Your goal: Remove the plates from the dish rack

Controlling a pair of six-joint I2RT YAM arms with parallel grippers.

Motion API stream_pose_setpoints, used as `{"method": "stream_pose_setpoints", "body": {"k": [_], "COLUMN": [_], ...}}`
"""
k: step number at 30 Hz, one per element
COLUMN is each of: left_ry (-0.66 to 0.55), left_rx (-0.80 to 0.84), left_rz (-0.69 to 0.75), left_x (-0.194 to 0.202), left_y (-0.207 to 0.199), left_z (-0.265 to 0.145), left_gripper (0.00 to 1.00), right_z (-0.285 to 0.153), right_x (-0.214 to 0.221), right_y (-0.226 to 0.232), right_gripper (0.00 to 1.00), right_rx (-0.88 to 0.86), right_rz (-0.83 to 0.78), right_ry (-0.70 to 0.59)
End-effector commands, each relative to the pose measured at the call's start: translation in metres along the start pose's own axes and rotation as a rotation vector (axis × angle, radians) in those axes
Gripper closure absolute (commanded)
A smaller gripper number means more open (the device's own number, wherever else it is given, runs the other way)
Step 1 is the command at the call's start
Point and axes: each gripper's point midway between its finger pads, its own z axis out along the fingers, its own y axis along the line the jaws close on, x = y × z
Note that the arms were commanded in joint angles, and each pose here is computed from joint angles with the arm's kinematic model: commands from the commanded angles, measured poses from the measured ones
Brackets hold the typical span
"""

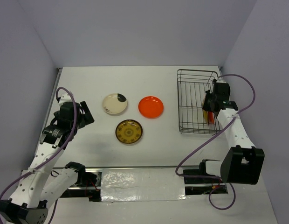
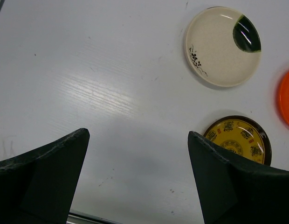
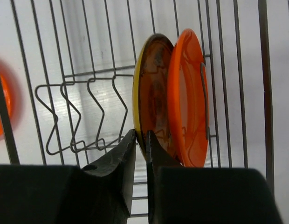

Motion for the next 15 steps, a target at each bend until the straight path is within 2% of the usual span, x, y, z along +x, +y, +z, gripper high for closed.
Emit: {"method": "stream_pose_setpoints", "body": {"k": [1,11,15], "left_ry": [-0.018,-0.017,-0.024], "left_rx": [0.026,0.017,0.016], "left_rz": [0.008,0.004,-0.002], "left_x": [-0.004,-0.004,-0.005], "left_y": [-0.006,-0.004,-0.004], "left_z": [0.002,0.002,0.001], "left_gripper": [0.0,0.01,0.0], "right_z": [0.001,-0.005,-0.01], "right_x": [-0.022,-0.022,-0.023], "right_y": [0.001,0.0,0.0], "right_gripper": [0.87,0.96,1.0], "right_rx": [-0.013,-0.023,-0.046], "right_rz": [-0.04,-0.102,-0.207], "right_ry": [-0.065,-0.092,-0.115]}}
